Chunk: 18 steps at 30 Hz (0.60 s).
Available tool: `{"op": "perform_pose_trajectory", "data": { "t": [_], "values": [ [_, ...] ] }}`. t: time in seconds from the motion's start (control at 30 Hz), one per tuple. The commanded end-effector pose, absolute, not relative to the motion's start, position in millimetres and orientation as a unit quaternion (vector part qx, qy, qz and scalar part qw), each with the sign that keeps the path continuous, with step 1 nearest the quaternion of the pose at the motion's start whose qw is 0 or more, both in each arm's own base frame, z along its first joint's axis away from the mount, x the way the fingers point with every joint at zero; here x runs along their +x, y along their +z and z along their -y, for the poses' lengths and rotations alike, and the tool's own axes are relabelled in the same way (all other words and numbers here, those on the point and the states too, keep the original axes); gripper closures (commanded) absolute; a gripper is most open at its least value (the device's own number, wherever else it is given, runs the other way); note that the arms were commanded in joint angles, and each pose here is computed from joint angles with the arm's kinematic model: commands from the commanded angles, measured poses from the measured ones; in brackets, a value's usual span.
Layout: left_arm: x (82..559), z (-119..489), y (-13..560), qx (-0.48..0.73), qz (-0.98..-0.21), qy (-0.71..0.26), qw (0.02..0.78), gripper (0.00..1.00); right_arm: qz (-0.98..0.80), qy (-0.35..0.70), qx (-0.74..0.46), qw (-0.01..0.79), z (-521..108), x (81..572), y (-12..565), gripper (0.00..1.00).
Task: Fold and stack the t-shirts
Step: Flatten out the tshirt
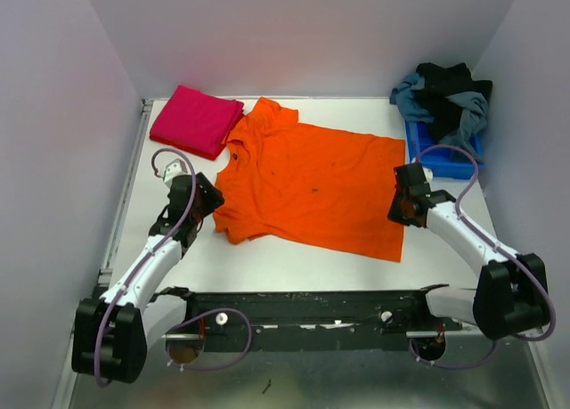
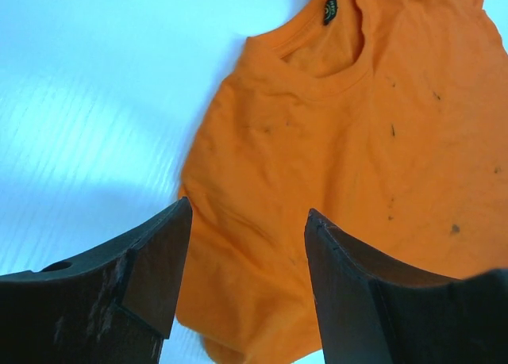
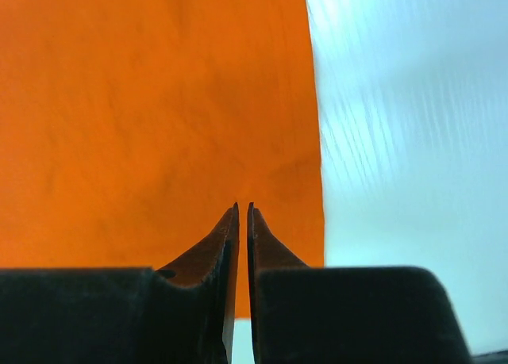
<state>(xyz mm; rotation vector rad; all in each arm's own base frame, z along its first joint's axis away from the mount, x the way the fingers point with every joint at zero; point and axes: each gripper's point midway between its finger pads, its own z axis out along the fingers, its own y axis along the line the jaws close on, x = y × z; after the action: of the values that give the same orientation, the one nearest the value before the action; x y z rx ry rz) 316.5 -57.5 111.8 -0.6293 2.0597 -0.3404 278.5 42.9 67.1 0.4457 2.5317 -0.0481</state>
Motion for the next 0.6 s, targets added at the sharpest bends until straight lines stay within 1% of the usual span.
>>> {"op": "perform_pose_trajectory", "data": {
  "t": [0.0, 0.07, 0.1, 0.27, 0.33, 0.43, 0.5, 0.57],
  "values": [
    [301.8, 46.1, 103.6, -0.276, -0.833, -0.118, 0.464, 0.30, -0.945, 0.024, 0.214, 0.247, -51.6, 239.3, 56.6, 0.84],
    [298.0, 47.6, 100.4, -0.279, -0.835, -0.123, 0.458, 0.30, -0.943, 0.029, 0.231, 0.239, -51.6, 229.1, 52.9, 0.76],
    [297.1, 49.4, 99.0, -0.276, -0.836, -0.127, 0.456, 0.30, -0.944, 0.040, 0.228, 0.236, -55.2, 227.0, 53.2, 0.76],
    [295.7, 53.3, 94.7, -0.276, -0.840, -0.135, 0.447, 0.30, -0.936, 0.026, 0.277, 0.215, -49.3, 208.5, 44.9, 0.78],
    [296.5, 54.6, 94.6, -0.276, -0.840, -0.138, 0.445, 0.30, -0.938, 0.017, 0.293, 0.186, -48.6, 196.4, 38.6, 0.79],
    [298.5, 57.7, 94.6, -0.275, -0.840, -0.146, 0.445, 0.30, -0.939, -0.031, 0.310, 0.144, -37.9, 181.0, 33.6, 0.79],
    [299.7, 59.1, 94.6, -0.274, -0.840, -0.149, 0.444, 0.30, -0.940, -0.068, 0.311, 0.122, -29.2, 174.3, 32.9, 0.79],
    [299.0, 60.3, 91.7, -0.273, -0.842, -0.151, 0.440, 0.30, -0.944, -0.078, 0.307, 0.098, -29.5, 169.0, 28.2, 0.78]
  ]
}}
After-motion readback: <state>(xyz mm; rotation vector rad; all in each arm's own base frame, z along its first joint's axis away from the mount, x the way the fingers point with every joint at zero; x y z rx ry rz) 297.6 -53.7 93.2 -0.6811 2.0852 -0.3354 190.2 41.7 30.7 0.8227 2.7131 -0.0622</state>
